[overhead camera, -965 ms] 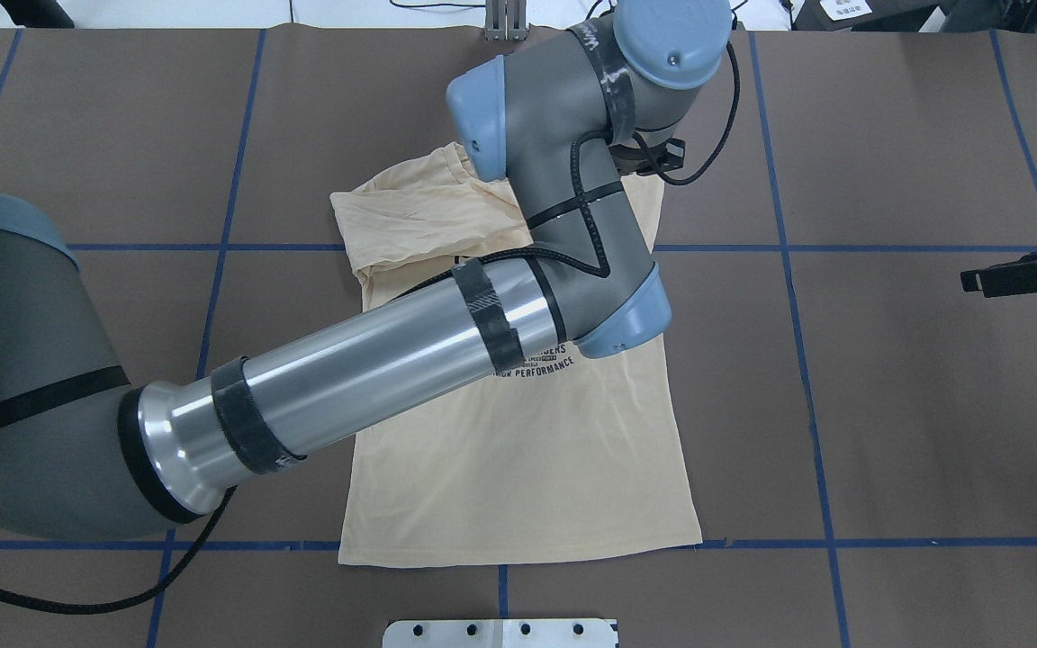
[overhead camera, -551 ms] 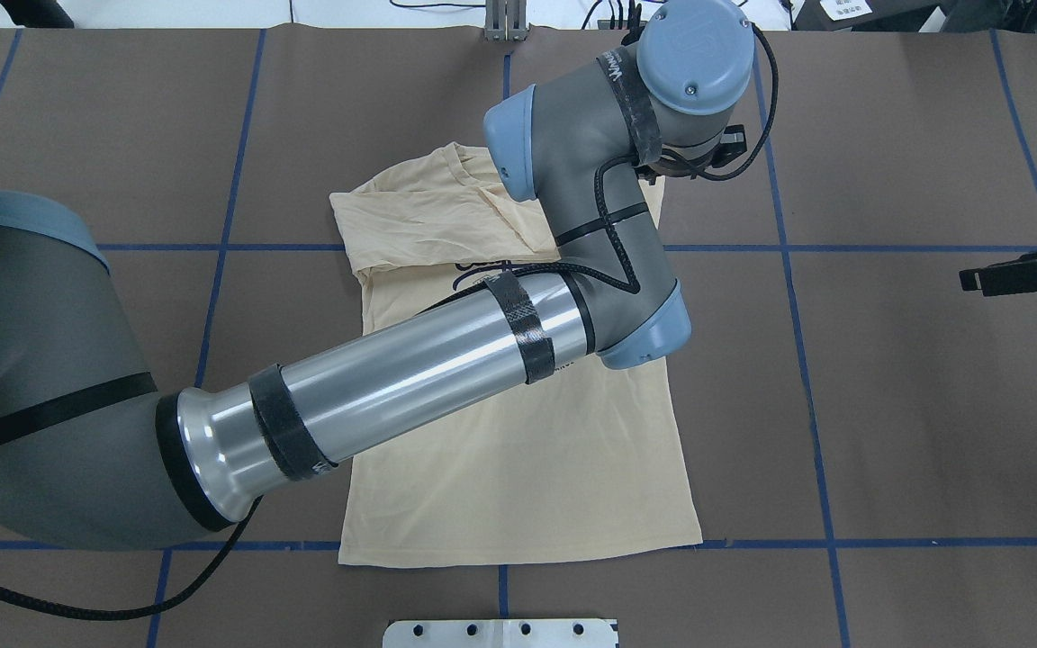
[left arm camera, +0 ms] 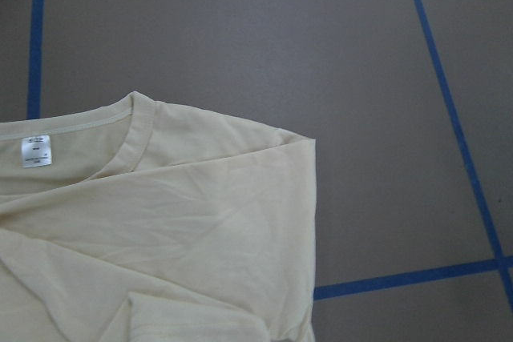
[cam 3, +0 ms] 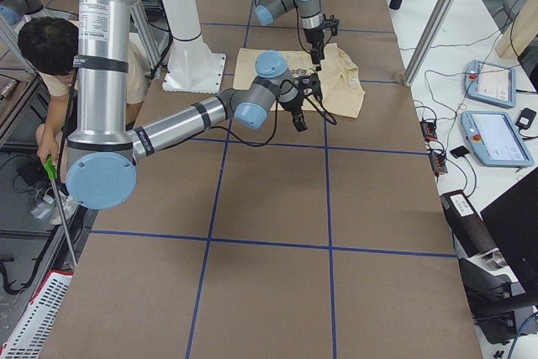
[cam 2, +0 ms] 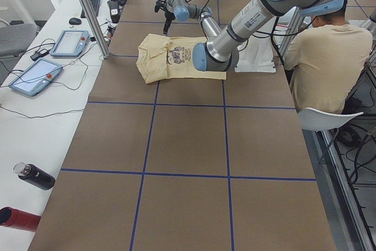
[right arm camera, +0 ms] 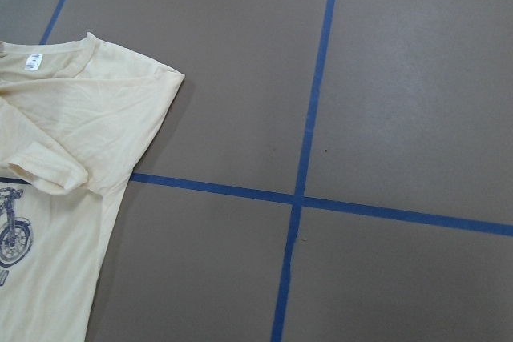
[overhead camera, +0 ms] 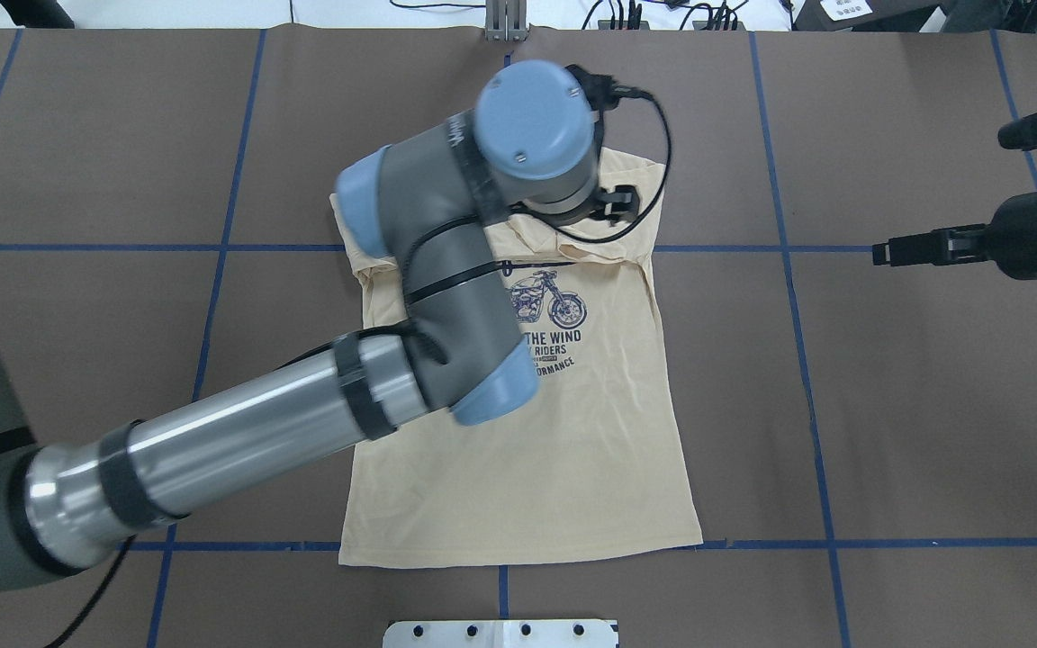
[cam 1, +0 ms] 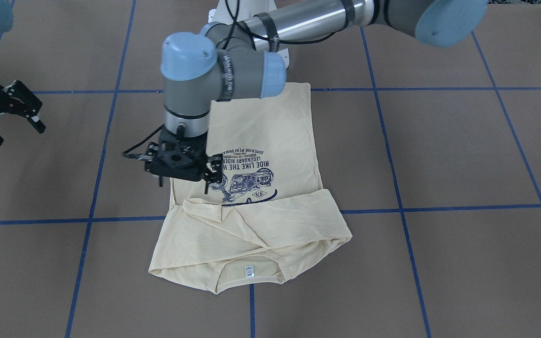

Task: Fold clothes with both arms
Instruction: 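Release the sleeve and move both grippers to the hem nearest the robot, then lower both grippers and grasp the hem corners nearest the robot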

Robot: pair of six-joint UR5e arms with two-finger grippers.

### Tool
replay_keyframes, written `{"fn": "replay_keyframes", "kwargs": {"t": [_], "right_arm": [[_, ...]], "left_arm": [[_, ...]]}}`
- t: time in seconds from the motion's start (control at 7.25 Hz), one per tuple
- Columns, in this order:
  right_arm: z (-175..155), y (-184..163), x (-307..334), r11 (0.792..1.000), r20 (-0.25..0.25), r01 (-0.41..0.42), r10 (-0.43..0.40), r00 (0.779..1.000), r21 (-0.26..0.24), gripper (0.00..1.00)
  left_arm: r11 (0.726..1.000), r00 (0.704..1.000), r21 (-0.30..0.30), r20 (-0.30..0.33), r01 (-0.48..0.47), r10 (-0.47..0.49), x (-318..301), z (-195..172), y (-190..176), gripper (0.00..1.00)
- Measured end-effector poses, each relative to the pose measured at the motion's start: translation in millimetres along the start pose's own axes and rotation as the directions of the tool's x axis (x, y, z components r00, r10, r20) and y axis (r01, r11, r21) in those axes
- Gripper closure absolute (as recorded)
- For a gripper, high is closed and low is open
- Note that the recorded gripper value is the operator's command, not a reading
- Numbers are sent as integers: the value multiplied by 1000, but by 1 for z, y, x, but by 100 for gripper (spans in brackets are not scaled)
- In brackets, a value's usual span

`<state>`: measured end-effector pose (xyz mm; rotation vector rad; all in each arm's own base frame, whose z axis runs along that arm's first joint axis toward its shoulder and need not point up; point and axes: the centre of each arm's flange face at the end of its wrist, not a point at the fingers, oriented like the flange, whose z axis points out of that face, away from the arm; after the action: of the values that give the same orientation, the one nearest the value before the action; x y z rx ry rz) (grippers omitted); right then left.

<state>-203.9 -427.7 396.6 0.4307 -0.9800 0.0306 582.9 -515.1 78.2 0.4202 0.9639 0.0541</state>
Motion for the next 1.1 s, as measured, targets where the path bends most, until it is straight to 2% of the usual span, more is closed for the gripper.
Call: {"fn": "replay_keyframes", "kwargs": {"t": [0.28, 0.55, 0.69, 0.83, 1.1], "right_arm": [[25, 20, -62, 999, 16, -44, 44, 999, 15, 0], [33, 61, -153, 995, -33, -95, 96, 995, 8, 0], [38, 94, -196, 993, -63, -117, 117, 991, 14, 0], [45, 130, -225, 991, -80, -132, 134, 988, 25, 0], [57, 185, -241, 987, -109, -157, 160, 981, 35, 0]], "left_arm": [[998, 998, 7, -7, -60, 60, -102, -43, 72, 0], [997, 997, -7, -5, -79, 79, -170, -75, 142, 0], [998, 998, -7, -14, -65, 65, -194, -81, 177, 0], [1000, 999, -11, -38, -7, 7, -210, -79, 218, 0], [989, 990, -65, -47, 131, -134, -201, -61, 307, 0]]}}
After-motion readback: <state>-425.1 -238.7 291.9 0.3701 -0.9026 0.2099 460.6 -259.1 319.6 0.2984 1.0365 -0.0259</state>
